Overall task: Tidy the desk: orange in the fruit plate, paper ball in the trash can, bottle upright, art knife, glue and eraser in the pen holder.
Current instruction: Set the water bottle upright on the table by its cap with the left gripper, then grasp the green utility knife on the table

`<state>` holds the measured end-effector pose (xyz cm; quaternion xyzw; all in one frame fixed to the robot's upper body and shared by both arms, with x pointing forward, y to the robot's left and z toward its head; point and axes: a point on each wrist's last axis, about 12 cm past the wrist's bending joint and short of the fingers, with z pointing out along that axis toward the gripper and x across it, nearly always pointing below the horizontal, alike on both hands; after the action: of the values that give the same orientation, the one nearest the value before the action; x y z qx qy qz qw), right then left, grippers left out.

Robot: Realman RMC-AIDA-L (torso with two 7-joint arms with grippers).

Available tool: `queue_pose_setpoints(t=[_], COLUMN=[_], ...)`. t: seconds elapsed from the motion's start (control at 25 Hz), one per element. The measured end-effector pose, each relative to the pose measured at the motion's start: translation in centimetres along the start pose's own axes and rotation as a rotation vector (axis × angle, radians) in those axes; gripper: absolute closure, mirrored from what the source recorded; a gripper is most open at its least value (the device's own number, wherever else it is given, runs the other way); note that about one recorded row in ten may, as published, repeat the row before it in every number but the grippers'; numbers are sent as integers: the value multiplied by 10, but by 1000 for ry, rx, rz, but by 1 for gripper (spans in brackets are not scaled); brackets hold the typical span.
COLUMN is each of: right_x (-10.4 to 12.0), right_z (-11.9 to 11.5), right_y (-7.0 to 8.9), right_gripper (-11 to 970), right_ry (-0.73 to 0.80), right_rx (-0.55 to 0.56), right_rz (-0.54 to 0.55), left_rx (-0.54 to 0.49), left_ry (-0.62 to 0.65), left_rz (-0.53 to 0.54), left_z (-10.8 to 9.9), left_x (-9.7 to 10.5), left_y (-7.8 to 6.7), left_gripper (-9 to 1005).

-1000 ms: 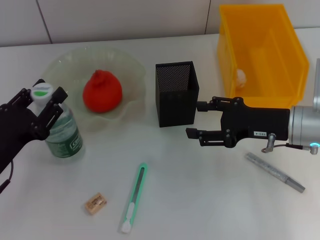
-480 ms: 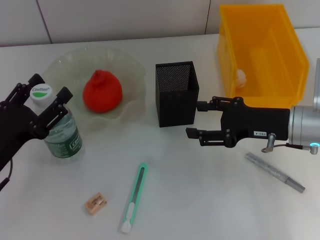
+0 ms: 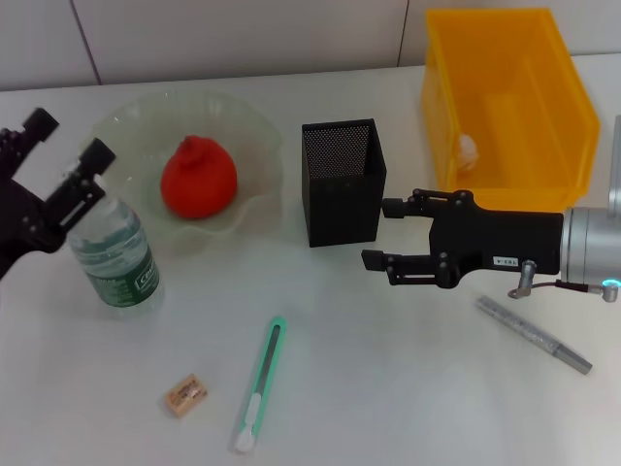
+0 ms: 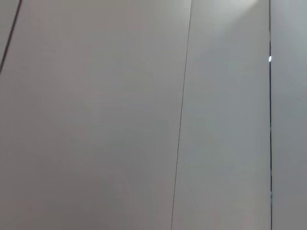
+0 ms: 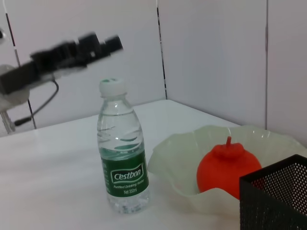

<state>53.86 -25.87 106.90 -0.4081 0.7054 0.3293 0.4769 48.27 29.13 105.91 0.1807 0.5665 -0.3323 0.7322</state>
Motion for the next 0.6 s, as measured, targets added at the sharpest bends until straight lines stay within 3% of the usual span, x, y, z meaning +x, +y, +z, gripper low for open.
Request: queue_pose_setpoints(t=[0.36,0.6], right_x=[6,7], right_z=[2,1], right_y=[1,-1], right_gripper=[191,190], right_ry=[8,11], right_rx=[8,20], right_rz=[15,18], left_rx=[135,258], left_ry=[-138,-90], left_rz=[33,38], left_z=[3,13], left_x=[-29,-34], left_y=[1,-1], left_gripper=[216,217])
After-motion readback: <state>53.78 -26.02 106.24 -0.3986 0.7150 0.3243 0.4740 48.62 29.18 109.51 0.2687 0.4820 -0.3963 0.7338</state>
